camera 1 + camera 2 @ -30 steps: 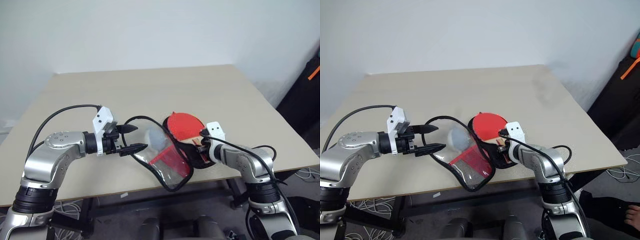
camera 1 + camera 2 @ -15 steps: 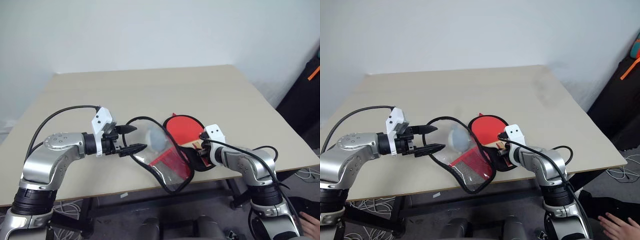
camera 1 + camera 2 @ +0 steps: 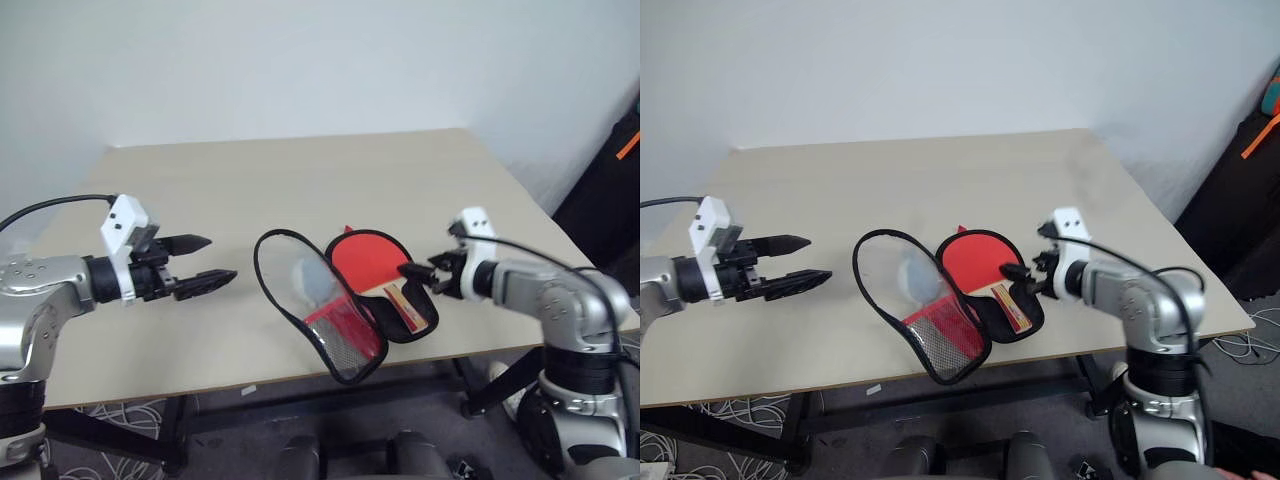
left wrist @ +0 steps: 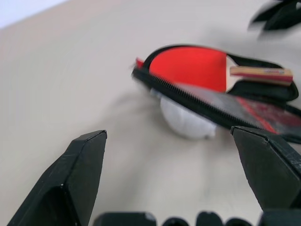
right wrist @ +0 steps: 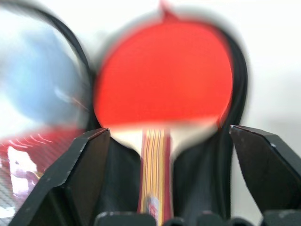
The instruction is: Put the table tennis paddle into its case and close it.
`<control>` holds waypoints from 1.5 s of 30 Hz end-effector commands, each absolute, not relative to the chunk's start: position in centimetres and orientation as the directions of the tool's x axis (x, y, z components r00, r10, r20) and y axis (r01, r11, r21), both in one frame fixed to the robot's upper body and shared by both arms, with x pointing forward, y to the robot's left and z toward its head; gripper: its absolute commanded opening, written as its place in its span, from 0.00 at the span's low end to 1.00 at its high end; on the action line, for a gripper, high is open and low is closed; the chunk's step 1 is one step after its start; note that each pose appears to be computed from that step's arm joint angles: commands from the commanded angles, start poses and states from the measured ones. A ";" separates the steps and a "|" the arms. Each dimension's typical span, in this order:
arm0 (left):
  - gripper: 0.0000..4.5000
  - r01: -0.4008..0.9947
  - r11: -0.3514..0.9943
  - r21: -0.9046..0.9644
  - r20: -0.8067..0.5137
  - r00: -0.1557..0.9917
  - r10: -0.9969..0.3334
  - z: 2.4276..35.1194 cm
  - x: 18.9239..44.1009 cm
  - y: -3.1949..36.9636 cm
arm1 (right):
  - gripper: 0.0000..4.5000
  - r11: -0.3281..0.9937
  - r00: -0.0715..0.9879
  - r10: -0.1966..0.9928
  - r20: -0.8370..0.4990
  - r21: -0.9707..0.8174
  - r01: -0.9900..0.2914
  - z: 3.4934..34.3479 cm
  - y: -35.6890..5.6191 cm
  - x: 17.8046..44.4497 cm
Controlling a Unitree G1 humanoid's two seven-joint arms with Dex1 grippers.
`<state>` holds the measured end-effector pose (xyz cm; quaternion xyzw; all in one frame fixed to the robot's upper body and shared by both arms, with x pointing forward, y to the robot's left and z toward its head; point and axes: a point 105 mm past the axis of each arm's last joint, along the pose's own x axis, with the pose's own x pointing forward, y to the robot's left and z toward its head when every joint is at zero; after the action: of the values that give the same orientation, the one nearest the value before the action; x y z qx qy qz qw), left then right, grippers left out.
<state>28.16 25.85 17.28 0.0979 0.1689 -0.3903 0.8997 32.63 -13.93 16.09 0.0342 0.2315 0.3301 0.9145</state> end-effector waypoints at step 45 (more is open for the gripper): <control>0.82 0.856 0.361 -0.369 -0.266 0.274 -0.924 9.9 26.6 5.5 | 1.00 0.656 0.649 0.705 -0.286 -0.085 -0.750 22.1 -17.3 33.1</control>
<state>26.83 5.92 9.35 -0.0724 0.2308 -0.5593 0.7929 32.91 -18.13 20.66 -0.0898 0.1453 0.3930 0.9036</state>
